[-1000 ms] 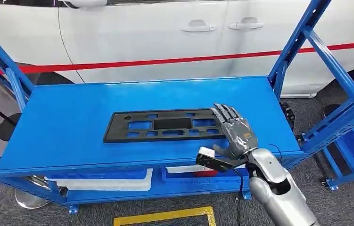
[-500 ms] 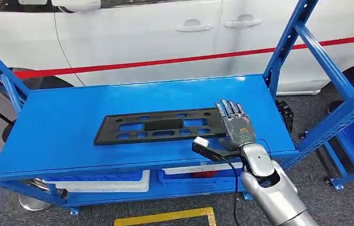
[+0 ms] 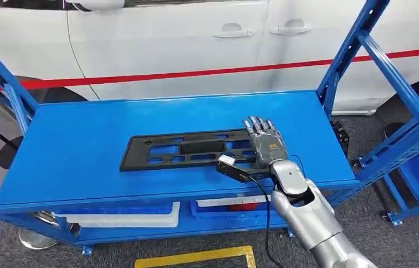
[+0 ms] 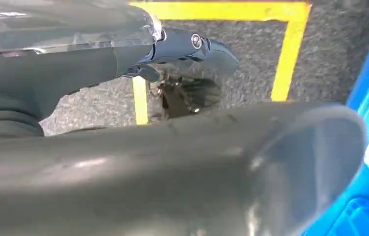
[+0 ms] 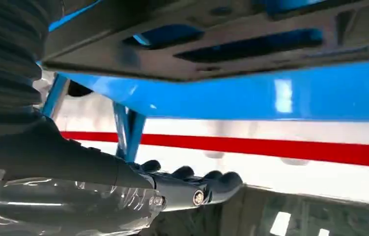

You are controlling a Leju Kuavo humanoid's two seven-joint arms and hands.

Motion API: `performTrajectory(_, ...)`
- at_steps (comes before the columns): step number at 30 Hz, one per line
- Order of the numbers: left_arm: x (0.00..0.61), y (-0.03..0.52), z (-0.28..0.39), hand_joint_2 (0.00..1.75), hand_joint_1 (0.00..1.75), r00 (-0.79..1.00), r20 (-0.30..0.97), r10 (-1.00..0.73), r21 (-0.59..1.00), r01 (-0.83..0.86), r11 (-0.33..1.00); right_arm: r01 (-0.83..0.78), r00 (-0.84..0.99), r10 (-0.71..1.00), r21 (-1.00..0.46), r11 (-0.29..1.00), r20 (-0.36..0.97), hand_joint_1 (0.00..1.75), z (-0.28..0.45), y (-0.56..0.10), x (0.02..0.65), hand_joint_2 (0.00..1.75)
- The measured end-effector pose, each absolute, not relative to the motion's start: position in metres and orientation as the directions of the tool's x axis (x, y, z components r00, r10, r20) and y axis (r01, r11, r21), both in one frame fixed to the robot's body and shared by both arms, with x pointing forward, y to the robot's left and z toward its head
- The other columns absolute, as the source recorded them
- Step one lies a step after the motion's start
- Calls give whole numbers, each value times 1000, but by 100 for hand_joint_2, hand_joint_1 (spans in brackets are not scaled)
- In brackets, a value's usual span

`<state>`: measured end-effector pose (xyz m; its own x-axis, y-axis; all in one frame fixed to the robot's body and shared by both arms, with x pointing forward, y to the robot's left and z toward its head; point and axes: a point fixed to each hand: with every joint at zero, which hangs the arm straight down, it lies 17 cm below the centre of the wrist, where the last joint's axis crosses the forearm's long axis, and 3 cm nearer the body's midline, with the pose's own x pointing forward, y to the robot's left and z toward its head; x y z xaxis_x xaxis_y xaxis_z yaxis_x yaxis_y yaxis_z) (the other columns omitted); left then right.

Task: Take the parts from the cabinet and place them on the table.

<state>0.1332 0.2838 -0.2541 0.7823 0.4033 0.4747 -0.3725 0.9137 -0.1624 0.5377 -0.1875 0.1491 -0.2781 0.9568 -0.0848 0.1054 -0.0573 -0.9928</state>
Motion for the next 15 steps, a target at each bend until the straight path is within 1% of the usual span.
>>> performTrajectory(4,134,284,-254,0,0,784,475,400,-165,-367,915,40,-276,957,-996,-77,-85,0,125,-188,544,175)
performTrajectory(9,137,282,-253,0,0,784,479,394,-173,-356,918,14,-280,956,-996,-91,-91,0,125,-184,558,175)
performTrajectory(15,140,282,-252,0,0,783,481,395,-174,-357,918,-16,-322,943,-995,-95,-85,0,125,-160,568,175)
